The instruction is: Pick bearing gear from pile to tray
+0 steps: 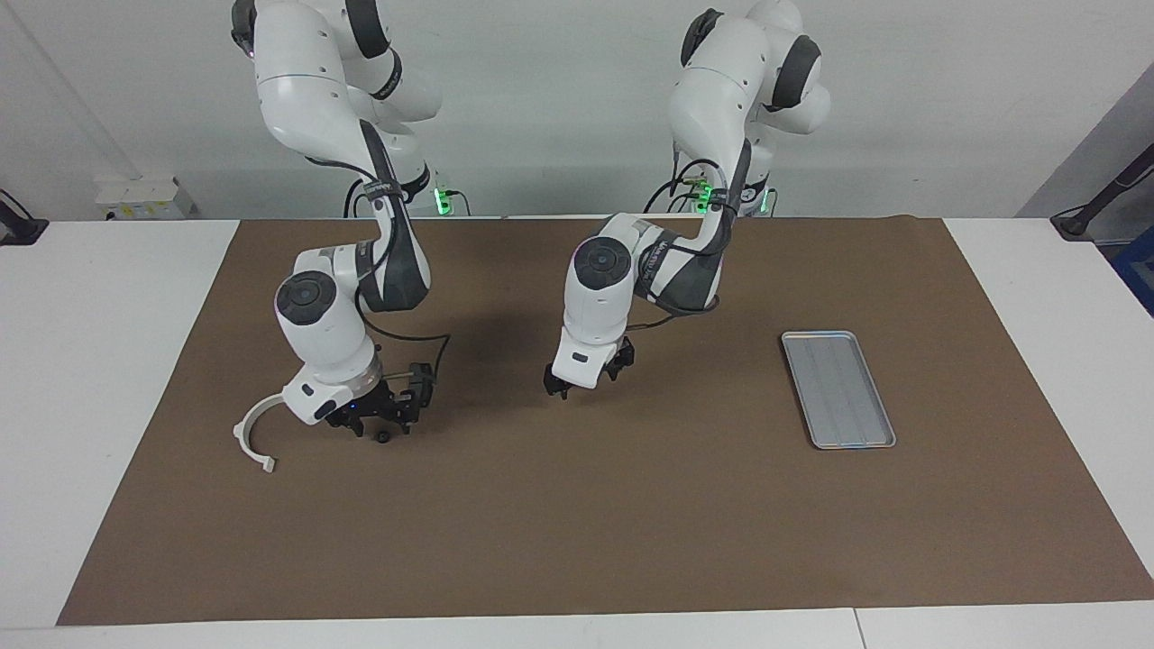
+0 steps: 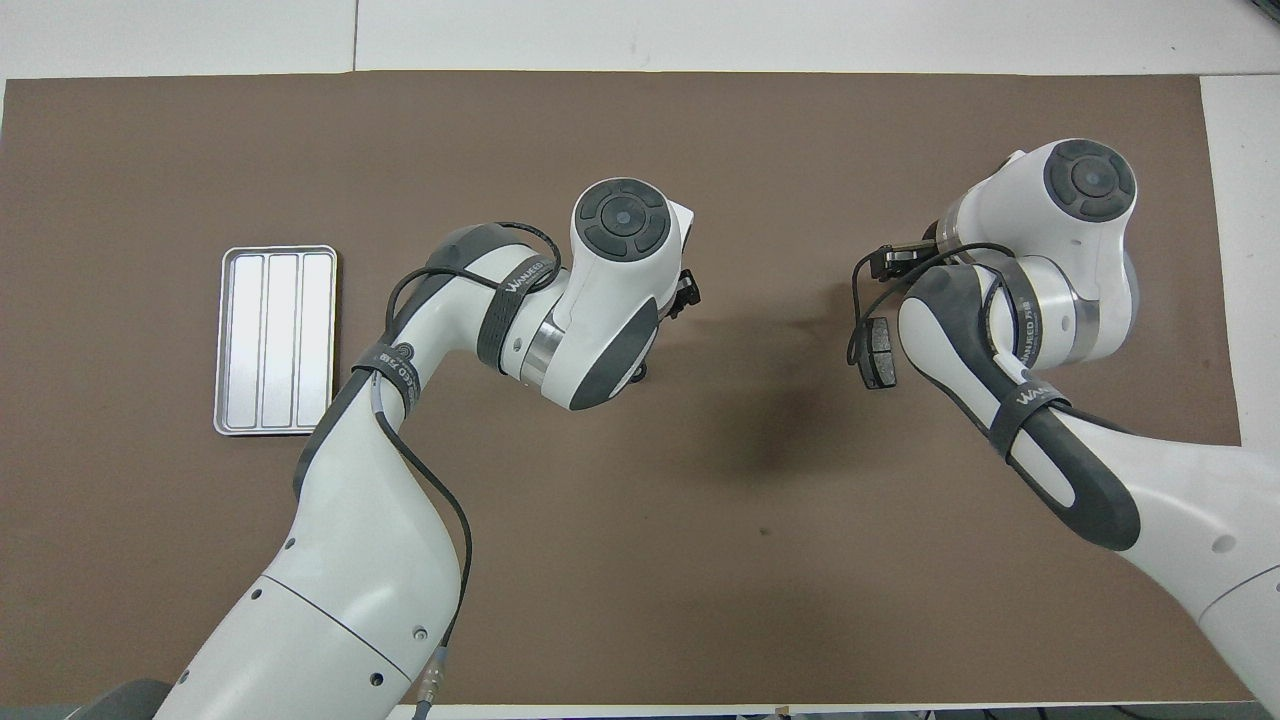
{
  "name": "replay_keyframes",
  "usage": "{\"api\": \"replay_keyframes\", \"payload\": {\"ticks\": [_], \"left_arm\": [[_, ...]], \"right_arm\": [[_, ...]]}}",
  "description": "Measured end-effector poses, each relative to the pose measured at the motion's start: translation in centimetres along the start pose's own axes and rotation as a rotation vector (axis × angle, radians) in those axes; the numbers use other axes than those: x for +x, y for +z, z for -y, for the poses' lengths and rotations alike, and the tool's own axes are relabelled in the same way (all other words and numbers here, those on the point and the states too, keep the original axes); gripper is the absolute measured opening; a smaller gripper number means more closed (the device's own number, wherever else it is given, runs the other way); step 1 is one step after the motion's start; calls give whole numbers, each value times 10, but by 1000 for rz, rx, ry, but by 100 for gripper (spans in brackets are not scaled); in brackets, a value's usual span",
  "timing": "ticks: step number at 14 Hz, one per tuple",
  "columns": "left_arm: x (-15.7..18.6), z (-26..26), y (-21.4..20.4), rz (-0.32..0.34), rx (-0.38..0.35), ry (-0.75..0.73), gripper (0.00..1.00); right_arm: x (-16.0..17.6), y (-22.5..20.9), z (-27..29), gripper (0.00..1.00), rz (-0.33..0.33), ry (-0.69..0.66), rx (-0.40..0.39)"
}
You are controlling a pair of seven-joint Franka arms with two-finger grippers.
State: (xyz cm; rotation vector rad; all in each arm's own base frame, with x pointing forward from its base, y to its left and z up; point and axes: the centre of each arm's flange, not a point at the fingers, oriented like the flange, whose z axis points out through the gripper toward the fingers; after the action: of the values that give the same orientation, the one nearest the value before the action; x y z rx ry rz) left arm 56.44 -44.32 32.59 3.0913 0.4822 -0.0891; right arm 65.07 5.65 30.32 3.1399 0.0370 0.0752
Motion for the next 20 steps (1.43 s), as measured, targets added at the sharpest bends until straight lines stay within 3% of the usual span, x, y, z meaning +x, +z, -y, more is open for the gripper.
{"api": "replay_keyframes", "payload": {"ticks": [5,7,10,11,13,14,16,18,20], "left_arm": [[-9,11,7,15,24,-4,100],[-18,12,15,9,16,-1,100],[-30,11,27,-4,0,-7,100],[-32,11,29,-5,-2,-7,100],[-34,12,33,-10,-8,-7,100],[-35,14,36,-10,-7,-7,100],[-38,15,42,-8,-4,-6,100],[-40,15,43,-8,-3,-6,96],[-41,14,37,-14,-11,-5,71]], "right_arm": [[-3,10,-9,70,18,-13,-1],[-4,13,-10,62,24,-13,-1],[-4,13,-10,60,15,-16,0],[-3,14,-9,53,4,-18,1],[-4,15,-9,29,-3,-19,2],[-4,15,-9,23,-3,-19,2],[-3,15,-9,23,-4,-19,2],[-2,12,-9,23,-9,-20,0],[5,-7,-11,23,-8,-21,-7]]}}
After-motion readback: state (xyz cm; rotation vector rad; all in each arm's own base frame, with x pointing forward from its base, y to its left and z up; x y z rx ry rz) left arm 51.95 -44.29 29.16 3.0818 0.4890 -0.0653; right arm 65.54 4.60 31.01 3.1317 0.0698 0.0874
